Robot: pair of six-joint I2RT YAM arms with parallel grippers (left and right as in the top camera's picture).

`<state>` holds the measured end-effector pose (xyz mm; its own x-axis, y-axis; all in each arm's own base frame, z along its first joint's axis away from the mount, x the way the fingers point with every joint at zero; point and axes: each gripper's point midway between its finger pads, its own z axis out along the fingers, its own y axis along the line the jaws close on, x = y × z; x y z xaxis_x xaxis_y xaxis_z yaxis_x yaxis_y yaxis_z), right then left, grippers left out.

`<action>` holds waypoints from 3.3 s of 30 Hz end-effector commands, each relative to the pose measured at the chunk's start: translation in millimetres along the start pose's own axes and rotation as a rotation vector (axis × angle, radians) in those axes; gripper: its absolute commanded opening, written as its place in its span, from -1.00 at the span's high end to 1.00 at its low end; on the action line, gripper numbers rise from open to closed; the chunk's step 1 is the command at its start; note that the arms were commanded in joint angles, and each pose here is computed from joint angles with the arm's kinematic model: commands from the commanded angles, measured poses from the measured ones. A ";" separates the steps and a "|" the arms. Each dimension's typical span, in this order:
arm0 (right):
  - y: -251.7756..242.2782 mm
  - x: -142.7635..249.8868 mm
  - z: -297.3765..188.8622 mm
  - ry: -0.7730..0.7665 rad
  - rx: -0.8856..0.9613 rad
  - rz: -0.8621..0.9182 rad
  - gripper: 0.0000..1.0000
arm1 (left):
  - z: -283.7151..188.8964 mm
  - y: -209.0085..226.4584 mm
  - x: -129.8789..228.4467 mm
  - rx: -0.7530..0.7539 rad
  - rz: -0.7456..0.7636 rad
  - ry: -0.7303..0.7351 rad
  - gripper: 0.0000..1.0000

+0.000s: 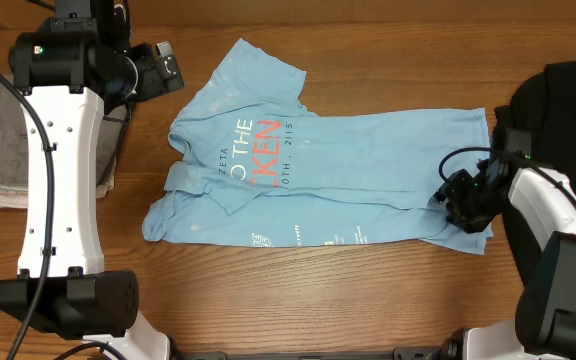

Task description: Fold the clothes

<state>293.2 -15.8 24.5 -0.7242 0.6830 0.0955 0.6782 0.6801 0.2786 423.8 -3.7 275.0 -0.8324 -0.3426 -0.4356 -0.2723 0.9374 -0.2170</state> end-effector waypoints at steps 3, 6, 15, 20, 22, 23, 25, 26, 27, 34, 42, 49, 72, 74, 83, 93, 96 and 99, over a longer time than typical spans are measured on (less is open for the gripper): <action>3.9 -5.4 11.5 -0.034 -0.054 -0.004 -0.11 | -6.4 0.0 -3.9 0.007 0.019 -0.019 -0.99; 3.5 -9.4 13.4 -0.056 -0.055 -0.003 -0.09 | -6.4 0.0 -3.8 0.007 0.019 -0.019 -1.00; 4.7 -18.9 12.6 -0.098 -0.054 0.008 0.60 | -6.4 0.0 -3.9 0.007 0.019 -0.019 -1.00; 9.2 -25.2 11.4 -0.123 -0.072 0.003 0.63 | -6.4 0.0 -3.8 0.007 0.019 -0.019 -1.00; 13.0 -27.9 10.5 -0.132 -0.088 0.001 0.63 | -6.4 0.0 -3.9 0.007 0.019 -0.019 -1.00; 14.4 -29.2 10.2 -0.137 -0.095 0.003 0.63 | -6.4 0.0 -3.8 0.007 0.019 -0.019 -1.00; 18.1 -32.8 9.2 -0.150 -0.112 0.017 0.63 | -6.4 0.0 -3.8 0.007 0.019 -0.019 -1.00; 21.1 -35.8 8.4 -0.161 -0.126 0.017 0.63 | -6.4 0.0 -3.9 0.007 0.019 -0.019 -1.00; 23.3 -39.0 7.6 -0.174 -0.136 0.025 0.63 | -6.4 0.0 -3.8 0.007 0.019 -0.019 -1.00; 32.3 -55.1 3.0 -0.242 -0.172 0.055 0.63 | -6.4 0.0 -3.8 0.007 0.019 -0.019 -0.99; 25.0 -66.4 9.7 -0.283 -0.131 0.064 0.63 | -6.4 0.0 -3.9 0.007 0.019 -0.019 -0.99; 29.8 -72.9 26.3 -0.286 -0.138 0.047 0.63 | -6.4 0.0 -3.8 0.007 0.019 -0.019 -0.99; 136.5 -53.3 -79.4 -0.325 -0.448 -0.498 -0.09 | -6.4 0.0 -3.8 0.007 0.019 -0.019 -0.99; 134.3 -36.3 -84.3 -0.278 -0.425 -0.493 0.06 | -6.4 0.0 -3.8 0.007 0.019 -0.019 -1.00; 101.2 53.1 -25.8 -0.001 -0.208 -0.544 0.92 | -6.4 0.0 -3.8 0.007 0.019 -0.019 -1.00; 96.2 105.6 19.0 0.000 -0.031 -0.855 0.92 | -6.4 0.0 -3.9 0.007 0.019 -0.019 -0.99; 101.2 103.2 25.7 -0.057 0.001 -0.900 0.92 | -6.4 0.0 -3.8 0.007 0.019 -0.019 -1.00; 108.3 103.0 32.4 -0.071 -0.009 -0.919 0.92 | -6.4 0.0 -3.8 0.007 0.019 -0.019 -0.99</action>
<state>293.8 143.0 45.9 -0.9717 -0.0865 -0.2198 -0.1500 0.9448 0.2913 423.9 -3.7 275.1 -0.8320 -0.3426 -0.4363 -0.2721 0.9374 -0.2172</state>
